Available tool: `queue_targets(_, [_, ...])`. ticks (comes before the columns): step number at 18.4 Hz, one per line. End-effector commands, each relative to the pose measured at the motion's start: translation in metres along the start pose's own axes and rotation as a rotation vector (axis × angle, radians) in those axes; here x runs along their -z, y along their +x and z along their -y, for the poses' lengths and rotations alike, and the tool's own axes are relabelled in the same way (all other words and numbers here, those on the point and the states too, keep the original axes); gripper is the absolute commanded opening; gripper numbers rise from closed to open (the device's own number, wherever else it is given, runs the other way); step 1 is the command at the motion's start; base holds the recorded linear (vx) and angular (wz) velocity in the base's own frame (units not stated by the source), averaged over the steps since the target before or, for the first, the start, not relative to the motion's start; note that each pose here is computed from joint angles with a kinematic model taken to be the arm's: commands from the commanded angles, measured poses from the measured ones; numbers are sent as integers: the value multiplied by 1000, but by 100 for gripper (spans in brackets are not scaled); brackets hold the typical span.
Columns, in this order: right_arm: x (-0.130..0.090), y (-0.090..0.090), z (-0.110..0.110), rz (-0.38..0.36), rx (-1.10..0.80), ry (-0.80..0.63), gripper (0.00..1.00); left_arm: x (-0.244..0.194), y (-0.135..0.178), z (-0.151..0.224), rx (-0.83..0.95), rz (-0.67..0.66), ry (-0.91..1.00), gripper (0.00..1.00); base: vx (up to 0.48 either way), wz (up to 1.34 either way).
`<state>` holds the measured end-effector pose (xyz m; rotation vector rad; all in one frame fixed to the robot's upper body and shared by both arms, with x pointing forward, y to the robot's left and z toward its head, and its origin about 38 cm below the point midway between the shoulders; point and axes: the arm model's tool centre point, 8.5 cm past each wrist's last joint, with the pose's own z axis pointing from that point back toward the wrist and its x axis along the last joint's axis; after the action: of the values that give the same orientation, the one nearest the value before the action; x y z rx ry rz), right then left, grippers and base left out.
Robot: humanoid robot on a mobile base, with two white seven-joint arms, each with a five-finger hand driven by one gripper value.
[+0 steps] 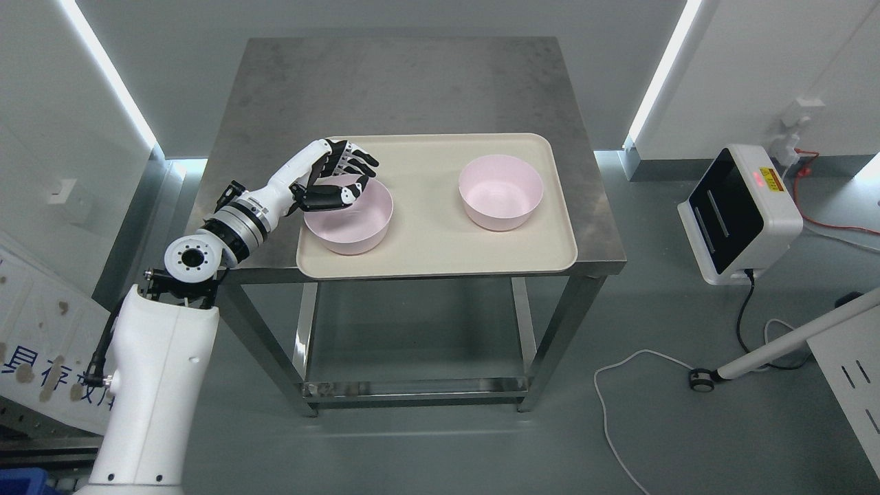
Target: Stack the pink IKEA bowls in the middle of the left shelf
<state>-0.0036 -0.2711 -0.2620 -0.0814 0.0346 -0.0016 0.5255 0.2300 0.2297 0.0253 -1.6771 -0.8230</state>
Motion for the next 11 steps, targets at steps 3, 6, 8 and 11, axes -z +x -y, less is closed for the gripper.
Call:
queue_targets(3, [1,-7,11,6,11,-17,100,6,5,14,2,41,-21,12,0,0])
queue_targets(6, [1,-7,11,4,11,-17,100,5,7,11,69,66,-22,34,0,0])
queue_targets(8, [1,-7,11,6,11,-17,100,4,9,7,125,72,-21,36,0,0])
queue_targets(11, [1,-7,11,4,11,-17,100,1,10,-5,201,59,-44,36,0,0])
